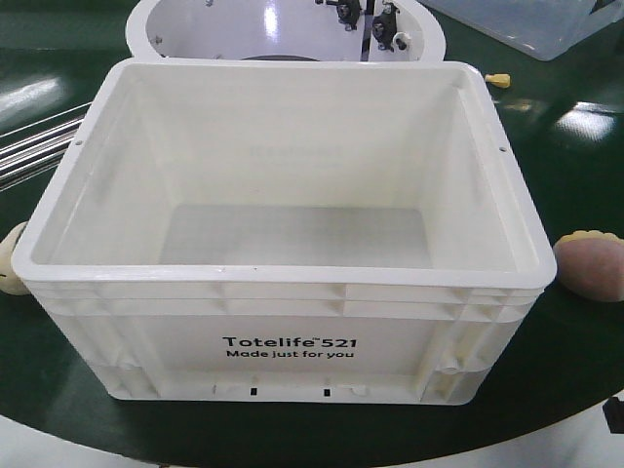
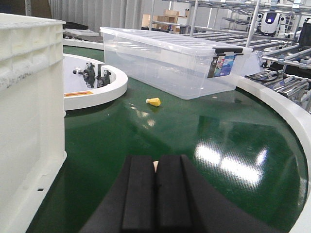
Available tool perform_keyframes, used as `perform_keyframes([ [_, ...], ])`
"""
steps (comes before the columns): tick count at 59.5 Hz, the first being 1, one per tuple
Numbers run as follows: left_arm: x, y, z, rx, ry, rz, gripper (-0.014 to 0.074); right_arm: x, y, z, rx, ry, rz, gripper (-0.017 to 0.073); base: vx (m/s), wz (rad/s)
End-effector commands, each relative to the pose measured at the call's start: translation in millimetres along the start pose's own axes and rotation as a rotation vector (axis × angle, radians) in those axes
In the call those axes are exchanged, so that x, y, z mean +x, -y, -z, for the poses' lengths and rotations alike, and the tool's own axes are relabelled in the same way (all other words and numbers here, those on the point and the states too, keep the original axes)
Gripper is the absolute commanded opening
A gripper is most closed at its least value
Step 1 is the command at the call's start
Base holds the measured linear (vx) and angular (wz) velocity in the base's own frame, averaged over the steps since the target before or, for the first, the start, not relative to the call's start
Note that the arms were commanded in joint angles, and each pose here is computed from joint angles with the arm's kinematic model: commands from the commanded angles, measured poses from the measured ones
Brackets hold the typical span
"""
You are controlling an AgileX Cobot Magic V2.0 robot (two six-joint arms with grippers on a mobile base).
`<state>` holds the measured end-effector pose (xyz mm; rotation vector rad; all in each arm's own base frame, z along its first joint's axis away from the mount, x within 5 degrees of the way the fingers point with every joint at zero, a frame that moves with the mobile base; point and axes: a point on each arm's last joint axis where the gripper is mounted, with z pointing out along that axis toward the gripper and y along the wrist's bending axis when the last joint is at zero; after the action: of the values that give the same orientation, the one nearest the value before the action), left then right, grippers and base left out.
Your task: Place moving items into box and shelve
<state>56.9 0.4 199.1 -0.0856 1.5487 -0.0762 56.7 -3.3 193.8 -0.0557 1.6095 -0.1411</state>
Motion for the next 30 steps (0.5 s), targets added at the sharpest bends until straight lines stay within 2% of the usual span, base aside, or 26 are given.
perform_keyframes([
  [1, -3, 0.1, 1, 0.007, 0.083, 0.017, -0.0006, -7, 1.2, 1, 0.018, 0.094, 0.013, -0.0009, 0.00, 0.00],
  [23, -5, 0.3, 1, 0.008, 0.099, 0.017, -0.0006, -9, 1.3, 1, 0.019, 0.109, 0.014, -0.0009, 0.00, 0.00],
  [30, -19, 1.8, 3, 0.016, 0.173, 0.017, -0.0006, -12, 1.6, 2, 0.026, 0.148, 0.059, -0.0009, 0.00, 0.00],
])
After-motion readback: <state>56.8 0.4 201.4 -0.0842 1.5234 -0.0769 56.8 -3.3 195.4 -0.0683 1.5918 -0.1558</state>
